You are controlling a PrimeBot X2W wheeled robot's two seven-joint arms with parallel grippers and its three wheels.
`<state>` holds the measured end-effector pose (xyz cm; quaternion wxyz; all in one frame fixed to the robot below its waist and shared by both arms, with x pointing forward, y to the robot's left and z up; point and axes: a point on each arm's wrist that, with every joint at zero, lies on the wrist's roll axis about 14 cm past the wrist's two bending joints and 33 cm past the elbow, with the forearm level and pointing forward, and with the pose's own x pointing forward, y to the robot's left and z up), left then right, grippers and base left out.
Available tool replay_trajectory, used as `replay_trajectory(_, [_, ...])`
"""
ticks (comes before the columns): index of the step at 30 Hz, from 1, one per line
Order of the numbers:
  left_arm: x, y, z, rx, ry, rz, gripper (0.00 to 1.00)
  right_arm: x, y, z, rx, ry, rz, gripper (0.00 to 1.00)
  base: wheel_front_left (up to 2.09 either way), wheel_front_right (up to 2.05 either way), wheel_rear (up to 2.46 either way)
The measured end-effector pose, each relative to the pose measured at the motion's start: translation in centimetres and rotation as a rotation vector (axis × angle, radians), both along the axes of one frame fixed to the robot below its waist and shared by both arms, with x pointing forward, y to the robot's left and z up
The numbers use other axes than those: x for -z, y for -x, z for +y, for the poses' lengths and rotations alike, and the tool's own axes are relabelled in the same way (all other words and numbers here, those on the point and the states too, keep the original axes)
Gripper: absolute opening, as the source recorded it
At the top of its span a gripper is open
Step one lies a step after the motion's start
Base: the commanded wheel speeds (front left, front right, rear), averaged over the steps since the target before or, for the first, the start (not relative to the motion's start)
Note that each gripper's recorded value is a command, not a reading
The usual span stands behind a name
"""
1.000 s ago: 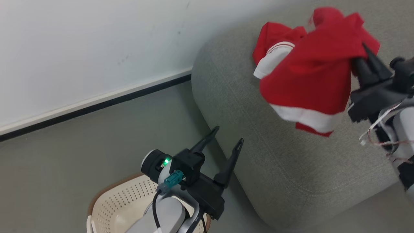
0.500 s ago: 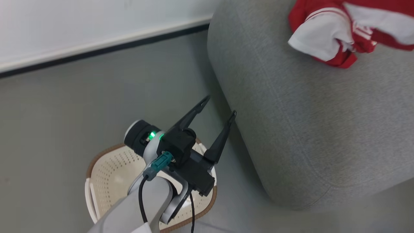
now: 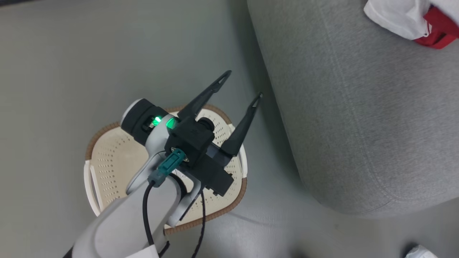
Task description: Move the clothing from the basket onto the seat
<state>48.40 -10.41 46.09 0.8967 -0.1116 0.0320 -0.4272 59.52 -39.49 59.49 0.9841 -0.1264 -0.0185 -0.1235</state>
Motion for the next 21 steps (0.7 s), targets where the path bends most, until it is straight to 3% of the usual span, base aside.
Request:
replay_trajectory(4, [3.6,-0.9,0.9,-0.009,-0.041,0.052,1.00,7.7,-1.5,2.3,-0.019,-0.089,0.116,0.00,0.00,0.00,0.00])
replay_trajectory(7, [5.6,-1.2,1.0,-0.006,-0.051,0.085,1.00,11.3,-1.2,1.8,0.010,-0.112,0.184,0.00,0.00,0.00,0.00])
replay_trajectory(14, [7.2,-1.1,-0.5,0.028,-0.036,0.117,1.00,14.3,0.6,-0.3,0.073,-0.101,0.254,0.00,0.00,0.00,0.00])
replay_trajectory(15, [7.2,-1.0,-0.7,0.033,-0.033,0.117,1.00,14.4,0.9,-0.6,0.083,-0.099,0.260,0.25,0.00,0.00,0.00])
replay_trajectory(17, [7.0,-1.0,-1.0,0.040,-0.025,0.113,1.00,14.4,1.4,-1.0,0.092,-0.093,0.266,0.49,0.00,0.00,0.00])
replay_trajectory(18, [6.7,-1.0,-1.1,0.040,-0.019,0.106,1.00,14.3,1.5,-1.0,0.090,-0.091,0.269,0.88,0.00,0.00,0.00])
replay_trajectory(19, [6.4,-1.0,-1.1,0.039,-0.015,0.100,1.00,14.2,1.6,-0.9,0.087,-0.090,0.268,1.00,0.00,0.00,0.00])
replay_trajectory(21, [6.2,-1.0,-1.2,0.040,-0.014,0.097,1.00,14.0,1.6,-0.7,0.079,-0.092,0.261,1.00,0.00,0.00,0.00])
